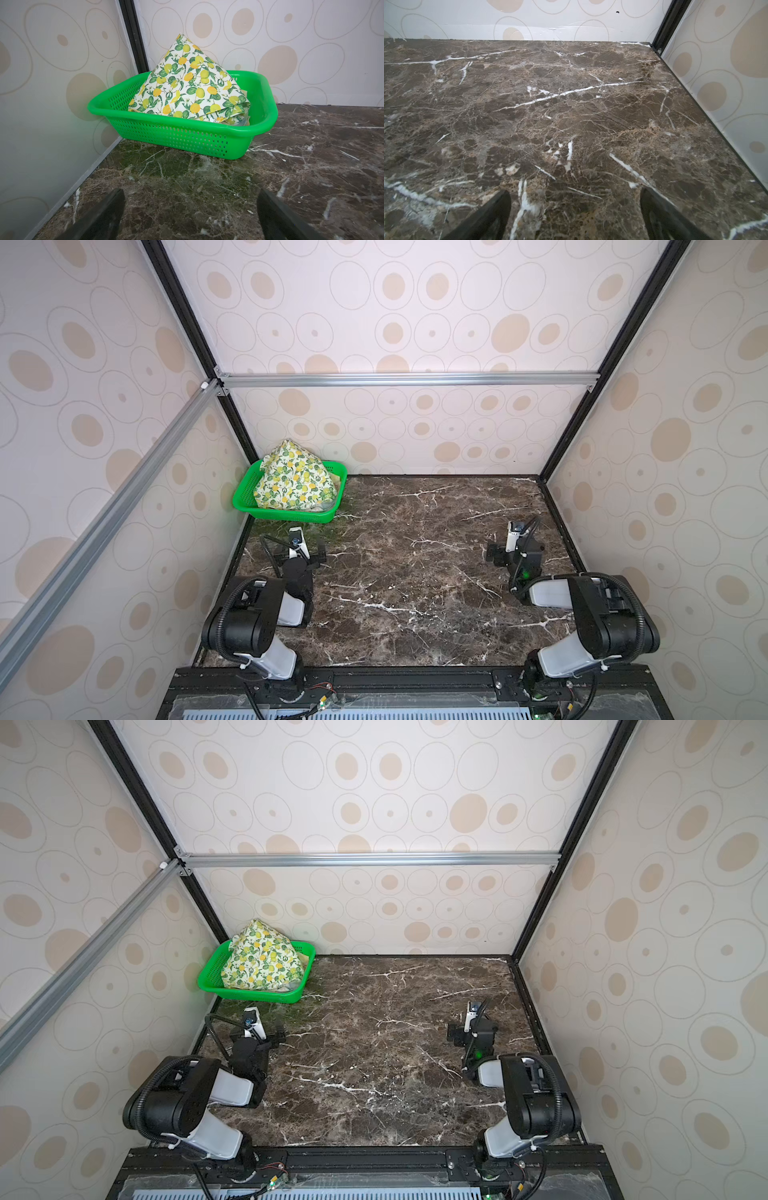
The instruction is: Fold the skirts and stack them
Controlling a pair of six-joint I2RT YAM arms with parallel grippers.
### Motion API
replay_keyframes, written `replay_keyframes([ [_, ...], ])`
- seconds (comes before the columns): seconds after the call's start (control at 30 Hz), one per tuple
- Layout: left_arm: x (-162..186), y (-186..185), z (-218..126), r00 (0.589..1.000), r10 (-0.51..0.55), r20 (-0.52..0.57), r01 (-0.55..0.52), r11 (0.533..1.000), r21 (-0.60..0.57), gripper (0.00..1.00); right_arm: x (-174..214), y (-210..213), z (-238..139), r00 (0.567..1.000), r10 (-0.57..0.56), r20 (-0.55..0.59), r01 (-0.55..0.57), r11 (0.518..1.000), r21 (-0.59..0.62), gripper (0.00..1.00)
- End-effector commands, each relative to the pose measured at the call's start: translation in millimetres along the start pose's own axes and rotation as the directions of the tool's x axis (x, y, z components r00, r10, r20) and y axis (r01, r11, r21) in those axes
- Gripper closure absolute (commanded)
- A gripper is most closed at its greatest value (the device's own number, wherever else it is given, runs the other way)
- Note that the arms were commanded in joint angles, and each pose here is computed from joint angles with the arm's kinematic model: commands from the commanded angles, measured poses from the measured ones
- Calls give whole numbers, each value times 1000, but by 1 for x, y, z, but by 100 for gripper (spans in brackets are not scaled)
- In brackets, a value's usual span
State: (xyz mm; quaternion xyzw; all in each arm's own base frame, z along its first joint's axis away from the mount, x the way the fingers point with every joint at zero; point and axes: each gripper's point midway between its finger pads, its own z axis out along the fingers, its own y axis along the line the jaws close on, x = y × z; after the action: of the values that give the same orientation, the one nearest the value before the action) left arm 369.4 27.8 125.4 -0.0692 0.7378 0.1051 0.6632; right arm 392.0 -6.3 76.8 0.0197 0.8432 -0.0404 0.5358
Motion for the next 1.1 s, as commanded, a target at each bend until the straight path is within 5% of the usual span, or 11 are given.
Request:
replay_keyframes([
  [0.0, -7, 2, 1, 1000, 9, 28, -8, 1000, -2, 1, -9, 3, 1, 1000, -5, 25, 6, 1000, -9, 0],
  [0.9, -7, 1, 2, 1000, 8, 26, -8, 1000, -2, 1, -9, 3, 0, 1000, -4, 27, 4, 1000, -10, 0],
  [1.07, -8, 4, 1, 999, 8, 32, -8, 1000, -14, 20, -11, 4, -1, 999, -7, 34, 7, 1000, -9, 0],
])
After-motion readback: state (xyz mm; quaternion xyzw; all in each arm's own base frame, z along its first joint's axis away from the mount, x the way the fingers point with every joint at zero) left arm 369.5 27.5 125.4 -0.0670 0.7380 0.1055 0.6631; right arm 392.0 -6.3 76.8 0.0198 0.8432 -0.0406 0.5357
